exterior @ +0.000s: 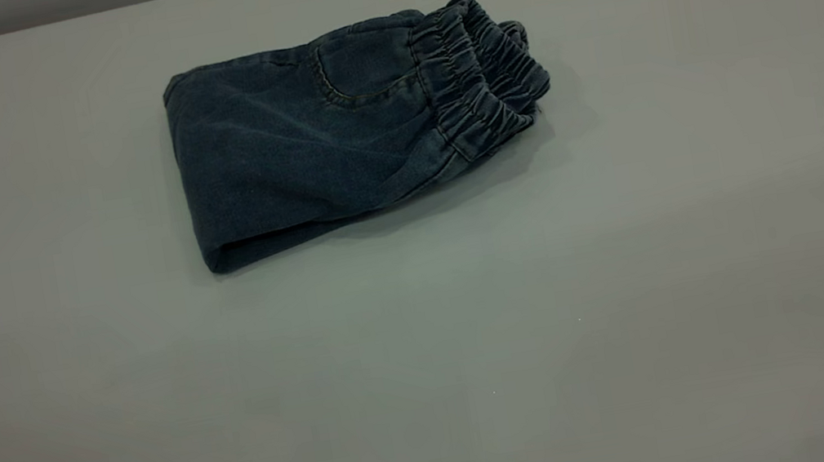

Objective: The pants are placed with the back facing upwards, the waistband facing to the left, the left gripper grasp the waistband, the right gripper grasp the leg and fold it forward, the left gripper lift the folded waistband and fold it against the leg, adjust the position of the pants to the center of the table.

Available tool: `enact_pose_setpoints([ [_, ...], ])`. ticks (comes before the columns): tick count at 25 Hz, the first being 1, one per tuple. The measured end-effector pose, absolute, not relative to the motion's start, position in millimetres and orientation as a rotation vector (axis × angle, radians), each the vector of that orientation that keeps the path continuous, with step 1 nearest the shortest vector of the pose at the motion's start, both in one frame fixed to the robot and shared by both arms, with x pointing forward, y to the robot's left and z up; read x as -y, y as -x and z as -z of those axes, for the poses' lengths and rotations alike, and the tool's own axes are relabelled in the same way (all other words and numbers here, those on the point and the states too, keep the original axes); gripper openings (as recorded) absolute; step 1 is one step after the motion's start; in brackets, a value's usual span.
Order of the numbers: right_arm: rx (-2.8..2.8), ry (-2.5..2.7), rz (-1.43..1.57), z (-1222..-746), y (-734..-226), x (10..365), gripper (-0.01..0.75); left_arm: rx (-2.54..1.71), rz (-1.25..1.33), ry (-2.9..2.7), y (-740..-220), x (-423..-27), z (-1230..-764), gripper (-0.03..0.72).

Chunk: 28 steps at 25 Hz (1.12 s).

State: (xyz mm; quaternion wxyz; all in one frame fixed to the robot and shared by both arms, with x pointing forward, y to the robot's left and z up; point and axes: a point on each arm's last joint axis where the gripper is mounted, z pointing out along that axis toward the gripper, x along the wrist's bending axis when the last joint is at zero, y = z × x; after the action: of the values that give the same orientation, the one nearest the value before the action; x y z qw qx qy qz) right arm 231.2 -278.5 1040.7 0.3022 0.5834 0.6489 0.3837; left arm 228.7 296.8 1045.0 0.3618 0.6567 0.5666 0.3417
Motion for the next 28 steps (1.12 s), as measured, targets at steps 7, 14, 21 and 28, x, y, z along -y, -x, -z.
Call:
enact_pose_setpoints([
  [7,-1.691,-1.58,-1.002,-1040.3,-231.4,280.8,0.465,-1.459,-0.88,-1.691,-228.7,-296.8,-1045.0,0.512],
  [14,-1.598,-1.662,-0.947,-1039.3,-231.6,288.5,0.465,-1.459,-0.88,-1.691,-228.7,-296.8,-1045.0,0.512],
  [21,-1.552,-1.696,-0.937,-1039.4,-231.8,291.3,0.465,-1.46,-0.88,-1.691,-228.7,-296.8,-1045.0,0.512],
  [28,-1.551,-1.697,-0.939,-1039.4,-231.8,291.2,0.465,-1.46,-0.88,-1.691,-228.7,-296.8,-1045.0,0.512],
])
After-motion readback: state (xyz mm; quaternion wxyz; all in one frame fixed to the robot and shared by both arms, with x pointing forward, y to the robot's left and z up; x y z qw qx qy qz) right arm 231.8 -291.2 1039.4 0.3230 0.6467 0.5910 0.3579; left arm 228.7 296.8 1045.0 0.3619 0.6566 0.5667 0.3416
